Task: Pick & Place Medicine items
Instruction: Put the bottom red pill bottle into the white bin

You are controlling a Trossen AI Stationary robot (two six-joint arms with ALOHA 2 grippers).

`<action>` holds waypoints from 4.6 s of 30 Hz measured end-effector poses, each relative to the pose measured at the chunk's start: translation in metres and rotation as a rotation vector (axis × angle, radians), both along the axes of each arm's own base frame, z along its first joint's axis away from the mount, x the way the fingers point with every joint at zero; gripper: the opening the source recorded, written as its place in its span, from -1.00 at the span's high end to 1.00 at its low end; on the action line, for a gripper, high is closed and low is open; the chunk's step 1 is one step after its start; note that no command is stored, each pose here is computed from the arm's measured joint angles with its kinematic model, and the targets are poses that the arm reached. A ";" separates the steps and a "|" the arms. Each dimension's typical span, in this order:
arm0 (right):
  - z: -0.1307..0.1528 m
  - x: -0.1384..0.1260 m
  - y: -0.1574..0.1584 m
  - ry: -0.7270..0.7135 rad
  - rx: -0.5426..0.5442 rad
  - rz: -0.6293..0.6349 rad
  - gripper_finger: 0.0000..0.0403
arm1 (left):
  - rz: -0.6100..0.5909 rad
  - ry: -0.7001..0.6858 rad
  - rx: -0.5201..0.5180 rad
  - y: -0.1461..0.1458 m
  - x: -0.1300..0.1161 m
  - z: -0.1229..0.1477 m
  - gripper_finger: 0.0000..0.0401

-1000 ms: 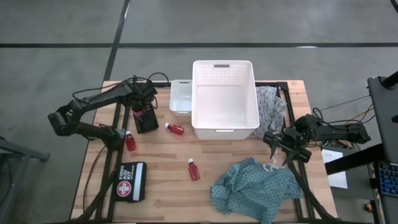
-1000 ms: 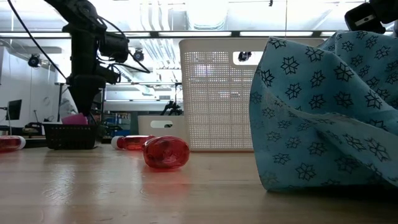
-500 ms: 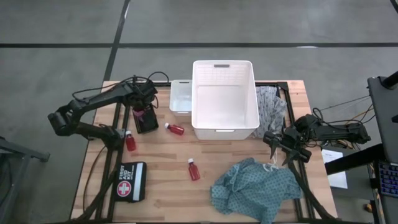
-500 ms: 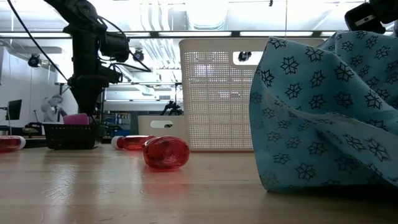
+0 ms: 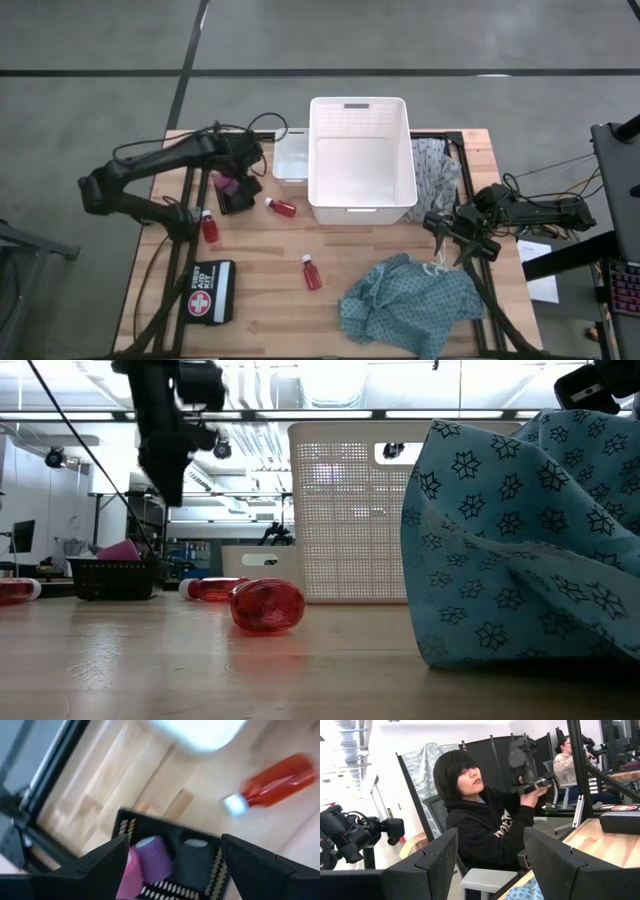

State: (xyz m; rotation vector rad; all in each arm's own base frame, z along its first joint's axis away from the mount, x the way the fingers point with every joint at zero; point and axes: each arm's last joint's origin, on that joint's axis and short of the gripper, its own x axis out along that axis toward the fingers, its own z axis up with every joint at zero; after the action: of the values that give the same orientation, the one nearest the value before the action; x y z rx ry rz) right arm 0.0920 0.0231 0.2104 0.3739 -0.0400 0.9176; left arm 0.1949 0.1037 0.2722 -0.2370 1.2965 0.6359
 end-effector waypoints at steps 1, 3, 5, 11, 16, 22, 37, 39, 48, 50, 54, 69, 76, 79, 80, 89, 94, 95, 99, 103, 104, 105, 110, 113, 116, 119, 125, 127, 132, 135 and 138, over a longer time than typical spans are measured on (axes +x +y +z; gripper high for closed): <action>0.000 0.000 0.000 0.000 0.000 0.000 -0.11 | -0.017 -0.011 0.021 -0.005 0.004 0.004 -0.58; 0.000 0.000 0.000 0.000 0.000 0.000 -0.11 | -0.045 -0.030 0.085 -0.016 0.012 0.011 -0.57; 0.000 0.000 0.000 0.000 0.000 0.000 -0.11 | -0.069 -0.048 0.155 -0.027 0.019 0.018 -0.57; 0.000 0.000 0.000 0.000 0.000 0.000 -0.11 | -0.143 -0.077 0.226 -0.057 0.029 0.021 -0.57; 0.000 0.000 0.000 0.000 0.000 0.000 -0.11 | -0.194 -0.072 0.227 -0.067 0.031 0.010 -0.57; 0.000 0.000 0.000 0.000 0.000 0.001 -0.11 | -0.221 -0.160 0.218 -0.071 0.040 -0.007 -0.55; 0.000 0.000 0.000 0.000 0.000 0.000 -0.11 | -0.693 -0.310 0.279 -0.126 0.055 -0.033 -0.52; 0.000 0.000 0.000 0.000 0.000 0.000 -0.11 | -0.780 -0.339 0.274 -0.133 0.056 -0.039 -0.52; 0.000 0.000 0.000 0.000 0.000 0.000 -0.11 | -0.983 -0.555 0.263 -0.143 0.060 -0.061 -0.52; 0.000 0.000 0.000 0.000 0.000 0.000 -0.11 | -1.027 -0.580 0.264 -0.147 0.060 -0.062 -0.52; 0.000 0.000 0.000 0.000 0.000 0.000 -0.11 | -1.078 -0.595 0.257 -0.155 0.059 -0.059 -0.52; 0.000 0.000 0.000 -0.001 0.000 0.000 -0.11 | -1.197 -0.620 0.322 -0.184 0.056 -0.052 -0.52; 0.000 0.000 0.000 0.000 0.000 0.000 -0.11 | -1.188 -0.613 0.314 -0.203 0.060 -0.064 -0.46; 0.000 0.000 0.000 0.000 0.000 0.001 -0.11 | -1.183 -0.623 0.314 -0.210 0.066 -0.068 -0.46; 0.000 0.000 0.000 -0.001 0.000 0.000 -0.11 | -1.187 -0.619 0.314 -0.213 0.069 -0.068 -0.46; 0.000 0.000 0.000 0.000 0.000 0.000 -0.11 | -1.231 -0.447 0.276 -0.233 0.107 -0.091 -0.46; 0.000 0.000 0.000 0.000 0.000 0.000 -0.11 | -1.243 -0.291 0.229 -0.241 0.123 -0.110 -0.45; 0.000 0.000 0.000 0.000 0.000 0.000 -0.11 | -1.245 -0.272 0.226 -0.242 0.126 -0.112 -0.45; 0.000 0.000 0.000 0.001 0.000 0.000 -0.11 | -1.248 -0.222 0.216 -0.243 0.132 -0.114 -0.45; 0.000 0.000 0.000 0.003 0.000 0.000 -0.11 | -1.231 -0.193 0.207 -0.237 0.131 -0.118 -0.45; 0.000 0.000 0.000 0.004 0.000 0.001 -0.11 | -1.222 -0.177 0.201 -0.235 0.130 -0.119 -0.45; 0.000 0.000 0.000 0.003 0.000 0.000 -0.11 | -1.213 -0.157 0.194 -0.233 0.129 -0.121 -0.45; 0.000 0.000 0.000 0.003 0.000 0.000 -0.11 | -1.175 -0.120 0.177 -0.221 0.127 -0.128 -0.46; 0.000 0.000 0.000 0.003 0.000 0.000 -0.11 | -1.153 -0.116 0.179 -0.213 0.130 -0.128 -0.45; 0.000 0.000 0.000 0.003 0.000 0.000 -0.11 | -1.138 -0.109 0.178 -0.202 0.133 -0.128 -0.46; 0.000 0.000 0.000 0.003 0.000 0.000 -0.11 | -1.117 -0.115 0.140 -0.189 0.135 -0.130 -0.45; 0.000 0.000 0.000 0.003 0.000 0.000 -0.11 | -1.103 -0.159 0.070 -0.175 0.135 -0.138 -0.45; 0.000 0.000 0.000 0.003 0.000 0.000 -0.11 | -1.100 -0.164 0.068 -0.175 0.135 -0.139 -0.45; 0.000 0.000 0.000 0.003 0.000 0.000 -0.11 | -1.072 -0.131 0.059 -0.179 0.132 -0.137 -0.46; 0.000 0.000 0.000 0.003 0.000 0.000 -0.11 | -1.001 -0.104 0.050 -0.181 0.132 -0.128 -0.46; 0.000 0.000 0.000 0.003 0.000 0.000 -0.11 | -0.835 -0.104 0.046 -0.181 0.137 -0.113 -0.46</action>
State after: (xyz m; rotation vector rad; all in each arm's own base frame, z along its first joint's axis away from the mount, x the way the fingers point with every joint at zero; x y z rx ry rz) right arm 0.0921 0.0231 0.2102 0.3752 -0.0374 0.9171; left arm 0.3318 -0.0775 0.1591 0.3037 1.1460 -0.0609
